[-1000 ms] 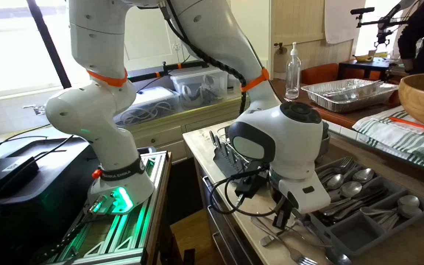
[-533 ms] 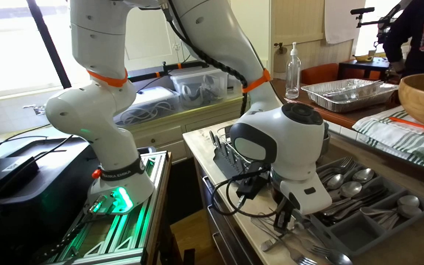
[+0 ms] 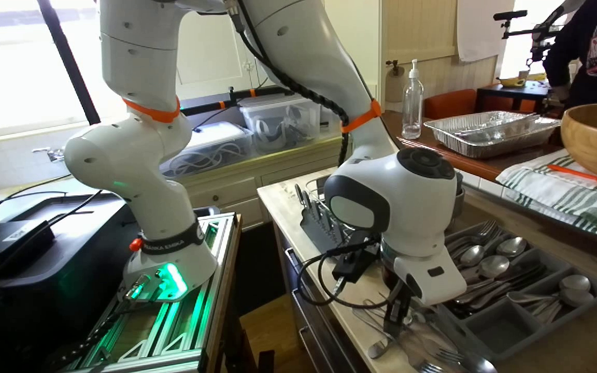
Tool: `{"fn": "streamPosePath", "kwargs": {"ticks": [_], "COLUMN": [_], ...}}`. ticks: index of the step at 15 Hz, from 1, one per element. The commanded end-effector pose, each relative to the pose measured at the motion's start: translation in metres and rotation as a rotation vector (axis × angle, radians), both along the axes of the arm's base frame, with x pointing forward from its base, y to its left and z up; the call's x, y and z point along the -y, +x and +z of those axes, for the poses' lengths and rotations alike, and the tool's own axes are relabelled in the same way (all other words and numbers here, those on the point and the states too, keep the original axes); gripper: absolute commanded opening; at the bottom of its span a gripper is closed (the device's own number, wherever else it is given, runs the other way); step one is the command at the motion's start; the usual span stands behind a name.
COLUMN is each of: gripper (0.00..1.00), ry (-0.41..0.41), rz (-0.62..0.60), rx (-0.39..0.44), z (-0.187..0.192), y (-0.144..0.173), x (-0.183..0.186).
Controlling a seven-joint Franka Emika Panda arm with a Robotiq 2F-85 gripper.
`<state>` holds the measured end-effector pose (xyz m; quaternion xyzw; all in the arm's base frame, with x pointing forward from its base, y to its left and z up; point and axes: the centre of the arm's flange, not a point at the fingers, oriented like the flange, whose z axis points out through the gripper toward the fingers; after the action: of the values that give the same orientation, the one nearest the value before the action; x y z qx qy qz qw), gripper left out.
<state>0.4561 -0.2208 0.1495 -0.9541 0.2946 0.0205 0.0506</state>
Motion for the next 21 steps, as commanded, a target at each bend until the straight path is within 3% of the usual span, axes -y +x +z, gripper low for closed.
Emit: {"fn": "streamPosePath", "kwargs": {"ticks": [1, 3, 4, 5, 21], "gripper": [0.16, 0.01, 0.00, 0.04, 0.04], "ry": [0.011, 0.011, 0.011, 0.012, 0.074], "rz": [0.013, 0.012, 0.011, 0.009, 0.050], "rx": [-0.028, -0.031, -0.033, -0.035, -0.042], "z": [-0.012, -0.013, -0.013, -0.013, 0.000], "y": [0.001, 0.000, -0.001, -0.001, 0.007], "x": [0.005, 0.006, 0.007, 0.008, 0.002]}}
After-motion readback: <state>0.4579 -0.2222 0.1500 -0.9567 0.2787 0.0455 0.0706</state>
